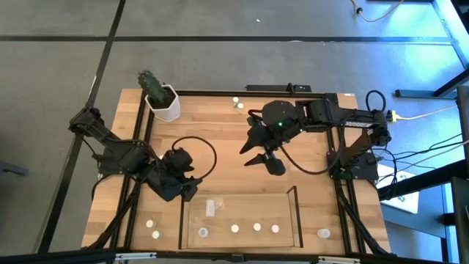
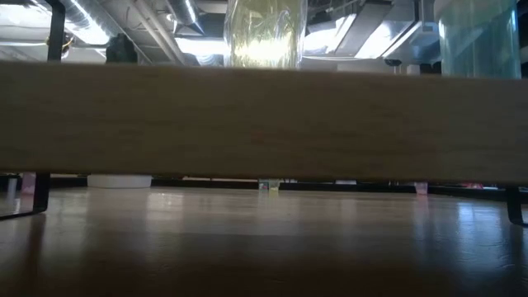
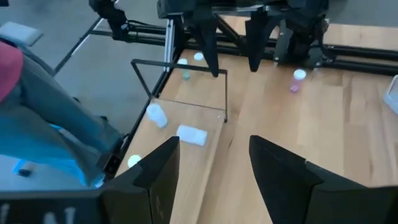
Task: Pick and place medicine bottles onto shelf by color
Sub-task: Put the top white pill bottle on the shelf aligned with the other white pill bottle
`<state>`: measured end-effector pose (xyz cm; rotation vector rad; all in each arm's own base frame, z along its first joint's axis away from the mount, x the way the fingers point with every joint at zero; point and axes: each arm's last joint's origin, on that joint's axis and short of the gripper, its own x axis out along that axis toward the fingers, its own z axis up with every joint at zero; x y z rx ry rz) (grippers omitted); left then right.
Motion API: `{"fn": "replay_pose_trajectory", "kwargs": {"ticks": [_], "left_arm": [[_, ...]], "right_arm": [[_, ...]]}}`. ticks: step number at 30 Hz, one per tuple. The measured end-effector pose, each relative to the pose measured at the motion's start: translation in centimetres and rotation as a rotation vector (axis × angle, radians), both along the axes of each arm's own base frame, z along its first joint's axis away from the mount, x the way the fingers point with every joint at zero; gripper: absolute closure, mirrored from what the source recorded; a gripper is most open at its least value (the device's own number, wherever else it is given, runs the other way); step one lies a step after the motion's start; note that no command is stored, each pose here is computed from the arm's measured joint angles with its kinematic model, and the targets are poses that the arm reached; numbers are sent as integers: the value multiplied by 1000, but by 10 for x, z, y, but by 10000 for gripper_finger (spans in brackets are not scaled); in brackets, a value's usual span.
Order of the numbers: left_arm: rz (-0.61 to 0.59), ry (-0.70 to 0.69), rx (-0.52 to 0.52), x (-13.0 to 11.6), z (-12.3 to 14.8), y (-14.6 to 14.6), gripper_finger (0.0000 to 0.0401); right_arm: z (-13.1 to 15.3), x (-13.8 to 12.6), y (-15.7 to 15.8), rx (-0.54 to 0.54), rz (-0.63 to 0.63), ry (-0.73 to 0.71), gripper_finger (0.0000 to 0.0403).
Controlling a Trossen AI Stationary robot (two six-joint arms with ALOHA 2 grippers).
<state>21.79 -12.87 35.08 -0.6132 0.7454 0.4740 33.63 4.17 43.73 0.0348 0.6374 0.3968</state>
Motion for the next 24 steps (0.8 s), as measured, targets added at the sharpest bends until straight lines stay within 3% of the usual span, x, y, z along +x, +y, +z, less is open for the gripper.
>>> {"fn": "replay_pose_trajectory", "kwargs": {"ticks": [11,18,24], "left_arm": [[-1,29,24,-2,-2,2,126],[5,51,35,-4,-3,3,126],[6,52,36,-4,-3,3,126]], "right_arm": [[-42,35,55,-153,-26,57,207],[-88,72,94,-162,37,67,207],[-128,95,107,-180,52,120,207]]}}
